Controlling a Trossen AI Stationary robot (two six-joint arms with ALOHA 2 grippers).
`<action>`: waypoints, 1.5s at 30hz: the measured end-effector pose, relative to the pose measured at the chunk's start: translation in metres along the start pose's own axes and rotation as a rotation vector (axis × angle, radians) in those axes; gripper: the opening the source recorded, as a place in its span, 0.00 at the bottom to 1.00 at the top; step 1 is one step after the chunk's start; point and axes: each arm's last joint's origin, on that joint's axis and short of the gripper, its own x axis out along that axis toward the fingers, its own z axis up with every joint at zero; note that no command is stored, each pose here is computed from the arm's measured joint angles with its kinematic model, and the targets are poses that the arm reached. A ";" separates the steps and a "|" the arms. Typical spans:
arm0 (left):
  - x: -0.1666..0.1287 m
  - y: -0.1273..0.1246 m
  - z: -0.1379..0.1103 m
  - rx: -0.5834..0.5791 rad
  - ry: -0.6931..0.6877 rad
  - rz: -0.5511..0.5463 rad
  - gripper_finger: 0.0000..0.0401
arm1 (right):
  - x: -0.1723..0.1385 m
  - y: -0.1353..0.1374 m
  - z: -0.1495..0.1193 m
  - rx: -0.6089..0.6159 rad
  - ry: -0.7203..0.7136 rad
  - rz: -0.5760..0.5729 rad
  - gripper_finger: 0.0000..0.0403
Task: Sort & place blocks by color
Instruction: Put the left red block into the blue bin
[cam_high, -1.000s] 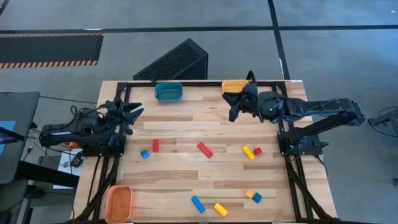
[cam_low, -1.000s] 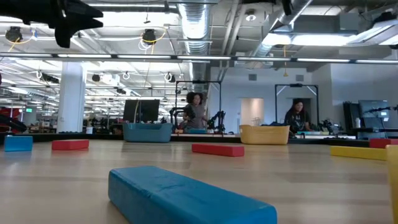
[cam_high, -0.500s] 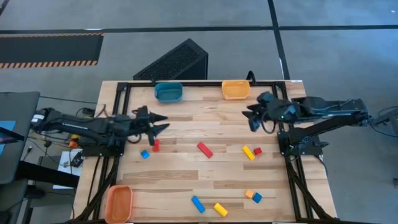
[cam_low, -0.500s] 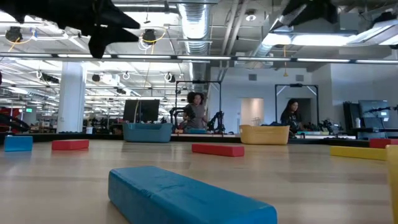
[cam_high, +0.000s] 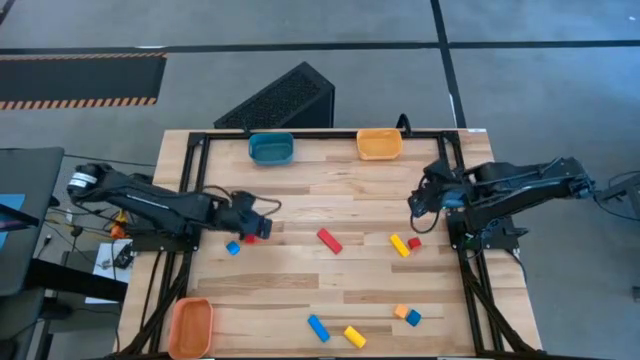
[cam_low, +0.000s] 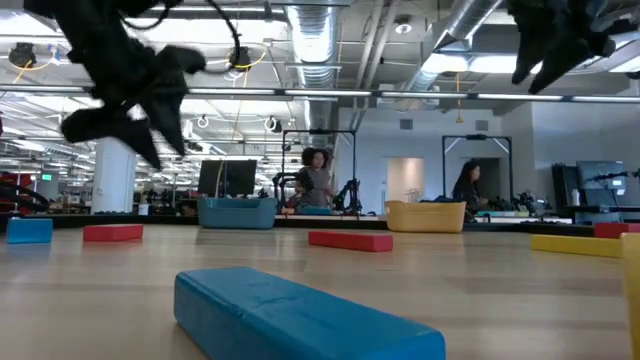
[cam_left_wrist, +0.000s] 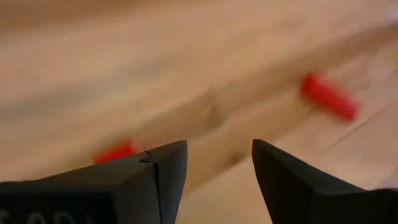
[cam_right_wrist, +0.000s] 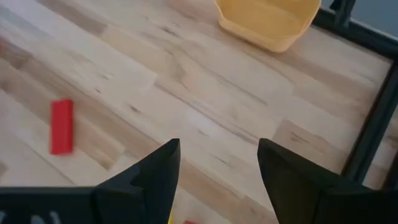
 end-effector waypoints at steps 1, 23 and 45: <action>0.005 0.000 -0.003 -0.019 0.036 0.023 0.42 | 0.003 0.001 -0.001 -0.005 0.004 -0.009 0.60; 0.018 0.008 -0.008 -0.111 0.154 0.345 0.42 | 0.024 0.045 -0.017 0.023 0.027 0.092 0.60; 0.071 0.008 -0.009 -0.056 0.287 0.450 0.70 | 0.000 0.056 -0.051 0.029 0.076 0.209 0.60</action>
